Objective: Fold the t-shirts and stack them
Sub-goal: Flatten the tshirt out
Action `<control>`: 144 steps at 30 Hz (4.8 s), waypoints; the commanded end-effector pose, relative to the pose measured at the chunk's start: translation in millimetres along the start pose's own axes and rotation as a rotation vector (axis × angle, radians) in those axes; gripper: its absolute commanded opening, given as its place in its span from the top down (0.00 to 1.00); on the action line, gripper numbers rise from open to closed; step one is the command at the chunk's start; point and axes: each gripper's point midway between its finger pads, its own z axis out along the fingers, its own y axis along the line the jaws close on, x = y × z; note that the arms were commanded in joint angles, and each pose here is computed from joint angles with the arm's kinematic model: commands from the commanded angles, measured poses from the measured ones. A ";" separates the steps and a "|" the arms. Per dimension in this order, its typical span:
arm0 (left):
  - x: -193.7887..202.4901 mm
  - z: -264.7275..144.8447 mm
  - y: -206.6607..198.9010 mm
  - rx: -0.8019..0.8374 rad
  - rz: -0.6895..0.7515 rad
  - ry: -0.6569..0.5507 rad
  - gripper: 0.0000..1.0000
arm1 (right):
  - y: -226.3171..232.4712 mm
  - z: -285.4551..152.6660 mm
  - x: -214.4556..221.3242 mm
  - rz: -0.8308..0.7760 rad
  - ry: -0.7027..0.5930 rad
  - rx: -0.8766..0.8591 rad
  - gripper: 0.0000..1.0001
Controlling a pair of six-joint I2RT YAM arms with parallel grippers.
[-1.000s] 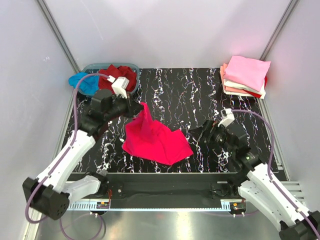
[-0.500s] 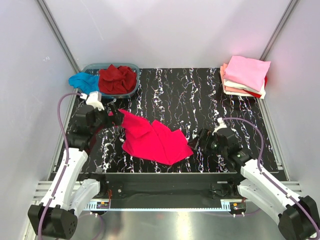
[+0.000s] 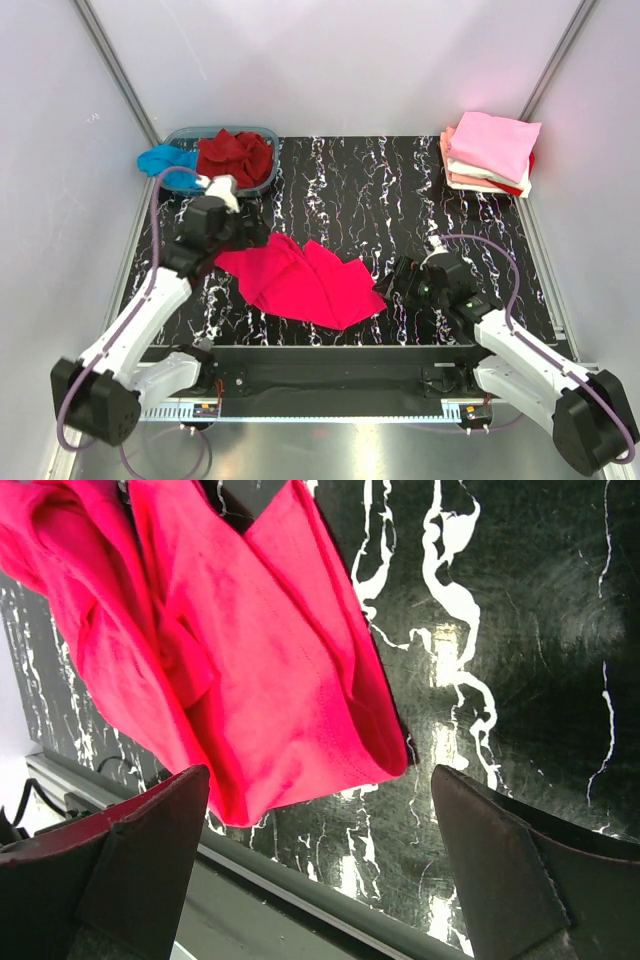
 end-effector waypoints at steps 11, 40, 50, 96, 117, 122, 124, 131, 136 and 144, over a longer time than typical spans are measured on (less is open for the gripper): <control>121.9 6.8 28.6 -0.201 -0.477 0.209 0.13 | 11.8 2.7 -13.6 -0.004 -0.034 -0.031 0.00; 182.4 12.7 67.7 -0.240 -0.653 0.305 0.98 | 10.0 5.5 -13.2 0.000 -0.024 -0.018 0.00; 138.2 -9.4 60.2 -0.228 -0.580 0.239 0.86 | 9.5 6.8 -13.0 0.002 -0.019 -0.013 0.00; -20.5 -237.6 87.5 -0.399 -0.492 -0.526 1.00 | 49.8 123.8 -40.1 -0.158 0.323 0.216 0.16; -17.9 -268.5 103.7 -0.452 -0.457 -0.569 1.00 | 24.1 104.9 -23.0 -0.150 0.350 0.342 0.25; -20.7 -302.3 114.0 -0.489 -0.475 -0.636 1.00 | 52.3 109.5 -35.9 -0.164 0.326 0.250 0.27; -22.7 -316.0 121.6 -0.524 -0.479 -0.666 1.00 | 62.7 109.1 -40.8 -0.195 0.315 0.231 0.28; -6.7 -322.7 133.5 -0.536 -0.502 -0.653 1.00 | 116.6 125.4 -58.4 -0.299 0.324 0.137 0.28; 4.4 -308.0 135.9 -0.511 -0.505 -0.618 0.99 | 131.6 159.1 -59.9 -0.365 0.384 0.122 0.28; 13.6 -300.6 141.4 -0.492 -0.496 -0.618 0.99 | 152.6 205.8 -29.6 -0.496 0.475 0.157 0.28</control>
